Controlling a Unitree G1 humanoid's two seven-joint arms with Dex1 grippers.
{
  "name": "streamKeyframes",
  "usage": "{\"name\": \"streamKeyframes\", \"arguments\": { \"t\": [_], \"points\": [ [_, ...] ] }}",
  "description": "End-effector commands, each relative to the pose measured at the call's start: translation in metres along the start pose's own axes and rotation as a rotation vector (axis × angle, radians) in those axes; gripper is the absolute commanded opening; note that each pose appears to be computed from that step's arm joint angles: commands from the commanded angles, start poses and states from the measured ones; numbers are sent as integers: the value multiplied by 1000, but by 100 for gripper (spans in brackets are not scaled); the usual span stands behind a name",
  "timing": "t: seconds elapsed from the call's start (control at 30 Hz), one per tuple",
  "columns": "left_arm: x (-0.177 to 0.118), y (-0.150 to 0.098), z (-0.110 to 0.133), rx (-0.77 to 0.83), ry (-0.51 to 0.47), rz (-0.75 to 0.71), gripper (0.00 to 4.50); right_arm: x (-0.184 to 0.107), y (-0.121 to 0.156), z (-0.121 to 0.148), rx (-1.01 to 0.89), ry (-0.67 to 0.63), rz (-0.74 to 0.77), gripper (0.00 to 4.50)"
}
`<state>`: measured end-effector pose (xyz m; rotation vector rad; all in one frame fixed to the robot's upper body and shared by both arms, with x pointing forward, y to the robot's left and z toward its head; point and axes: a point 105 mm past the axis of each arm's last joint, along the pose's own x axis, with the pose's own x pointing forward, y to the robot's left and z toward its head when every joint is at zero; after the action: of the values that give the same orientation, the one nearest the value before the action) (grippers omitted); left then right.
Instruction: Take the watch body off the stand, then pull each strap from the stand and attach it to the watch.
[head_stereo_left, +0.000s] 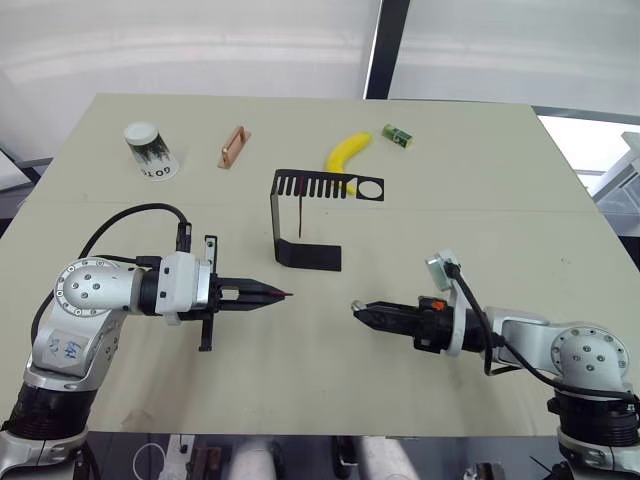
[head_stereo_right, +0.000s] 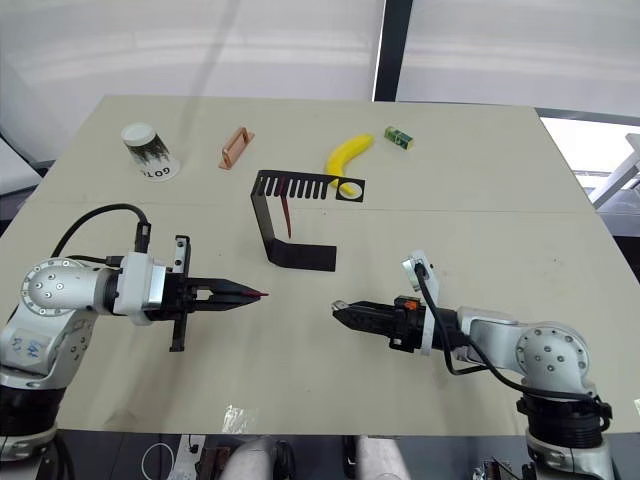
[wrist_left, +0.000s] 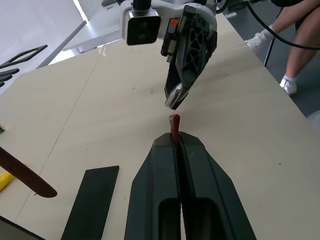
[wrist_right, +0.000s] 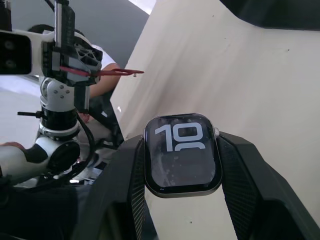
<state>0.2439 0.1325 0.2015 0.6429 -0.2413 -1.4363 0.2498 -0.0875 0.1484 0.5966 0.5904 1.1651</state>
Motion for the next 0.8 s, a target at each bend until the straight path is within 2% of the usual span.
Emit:
{"name": "streamKeyframes", "arguments": {
  "t": [0.03, 0.8],
  "points": [
    [8, -6, 9, 53, 9, -29, 0, 9, 9, 0, 8, 18, 47, 161],
    [35, -10, -2, 52, 79, -54, 0, 23, 16, -1, 42, 41, 74, 161]
  ]
}}
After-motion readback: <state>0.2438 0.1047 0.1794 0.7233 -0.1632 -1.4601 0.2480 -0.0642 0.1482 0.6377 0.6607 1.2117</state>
